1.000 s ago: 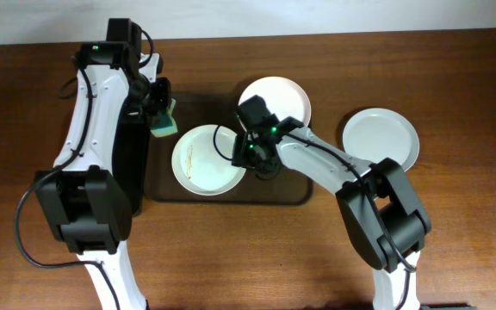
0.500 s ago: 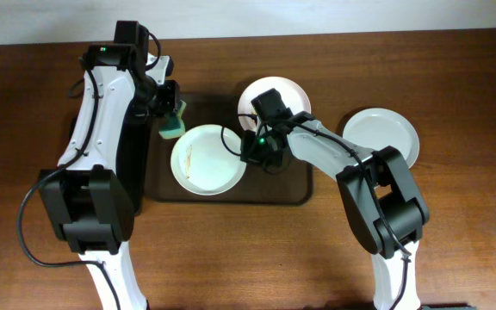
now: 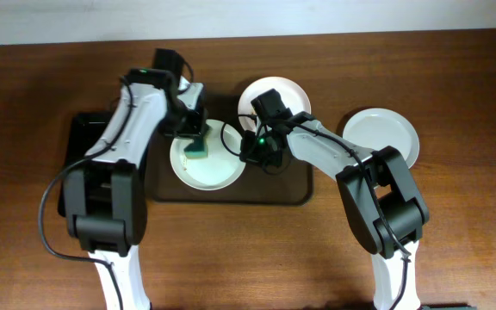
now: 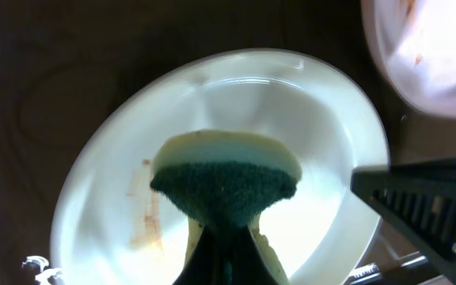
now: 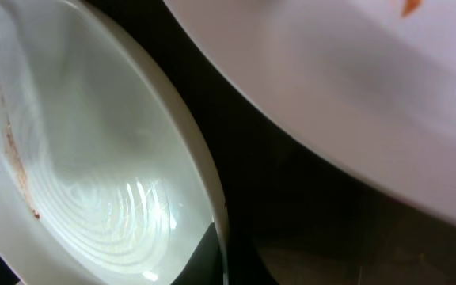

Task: Clean dirty plates on tray and stack at the side
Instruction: 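Scrub the white plate with the sponge held in the left gripper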

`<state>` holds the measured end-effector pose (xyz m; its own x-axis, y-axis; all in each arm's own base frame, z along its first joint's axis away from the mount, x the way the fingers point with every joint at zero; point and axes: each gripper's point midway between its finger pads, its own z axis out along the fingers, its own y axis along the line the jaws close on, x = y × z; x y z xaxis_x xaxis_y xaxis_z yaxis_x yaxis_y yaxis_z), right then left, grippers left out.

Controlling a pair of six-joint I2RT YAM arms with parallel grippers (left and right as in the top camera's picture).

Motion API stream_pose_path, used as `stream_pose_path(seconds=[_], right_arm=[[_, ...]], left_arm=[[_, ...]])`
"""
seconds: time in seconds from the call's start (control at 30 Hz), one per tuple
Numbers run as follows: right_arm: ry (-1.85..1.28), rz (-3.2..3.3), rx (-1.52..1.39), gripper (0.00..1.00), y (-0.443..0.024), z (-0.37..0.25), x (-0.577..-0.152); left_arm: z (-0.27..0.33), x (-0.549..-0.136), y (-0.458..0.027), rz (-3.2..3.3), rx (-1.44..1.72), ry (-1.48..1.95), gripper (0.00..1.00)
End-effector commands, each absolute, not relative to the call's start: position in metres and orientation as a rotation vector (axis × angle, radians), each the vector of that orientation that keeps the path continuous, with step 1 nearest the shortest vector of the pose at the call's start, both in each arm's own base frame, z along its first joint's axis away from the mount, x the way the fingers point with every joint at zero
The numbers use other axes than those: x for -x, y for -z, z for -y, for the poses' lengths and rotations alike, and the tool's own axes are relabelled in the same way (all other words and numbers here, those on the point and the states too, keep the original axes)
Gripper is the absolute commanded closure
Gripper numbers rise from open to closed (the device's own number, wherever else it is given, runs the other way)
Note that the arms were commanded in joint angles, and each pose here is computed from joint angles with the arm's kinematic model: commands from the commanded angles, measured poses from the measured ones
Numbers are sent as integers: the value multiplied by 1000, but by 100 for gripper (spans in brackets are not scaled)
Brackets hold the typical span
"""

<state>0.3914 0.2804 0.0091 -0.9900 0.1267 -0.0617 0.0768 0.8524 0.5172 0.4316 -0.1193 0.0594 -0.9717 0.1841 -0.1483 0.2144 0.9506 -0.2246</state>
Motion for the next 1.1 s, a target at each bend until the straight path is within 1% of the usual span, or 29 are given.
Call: stream_pose_path(seconds=[0.0, 0.03, 0.07, 0.23, 0.27, 0.37, 0.43, 0.5, 0.53, 0.57, 0.7, 0.77, 0.83, 0.87, 0.93, 1.0, 1.07], right_arm=[[-818, -2946, -141, 96, -4, -284, -390], [-818, -2946, -140, 96, -4, -284, -390], [-818, -2946, -141, 96, -4, -284, -390], [-818, -2946, -141, 96, -4, -284, -390], [-818, -2946, -141, 96, -4, -284, -390], [-818, -2946, -141, 96, -4, -284, -390], [-818, -2946, -141, 96, -4, -284, -390], [-818, -2945, -140, 96, -4, -284, -390], [-818, -2945, -140, 96, -4, -284, -390], [-818, -2945, -140, 96, -4, -284, -390], [-818, -2946, -141, 96, -4, -284, -390], [-818, -2945, -140, 96, -4, -284, -390], [-818, -2945, -140, 96, -4, -284, -390], [-818, -2945, -140, 96, -4, -284, -390], [-818, -2945, -140, 96, -4, -284, -390], [-818, -2945, -140, 96, -4, -284, -390], [-818, -2945, -140, 96, -4, -284, -390]], left_arm=[[91, -427, -33, -3000, -196, 8, 99], [79, -429, -26, -2986, -131, -104, 99], [74, -429, -24, -2979, -112, -146, 99], [44, -418, -13, -2976, -103, -398, 99], [45, -411, -7, -3000, -110, -387, 99], [56, -395, 0, -3071, -143, -299, 99], [75, -387, 3, -3109, -327, -125, 99], [107, -383, 3, -3054, -655, 165, 99], [119, -382, 1, -3009, -758, 273, 99], [125, -385, 0, -2977, -789, 314, 99], [125, -425, 1, -2816, -759, 217, 99], [107, -448, 1, -2790, -572, 40, 99], [82, -459, -2, -2791, -349, -149, 99], [70, -460, -4, -2790, -251, -237, 99], [65, -452, -2, -2820, -229, -266, 99], [65, -434, 3, -2896, -256, -272, 99], [70, -404, 9, -3018, -344, -208, 99]])
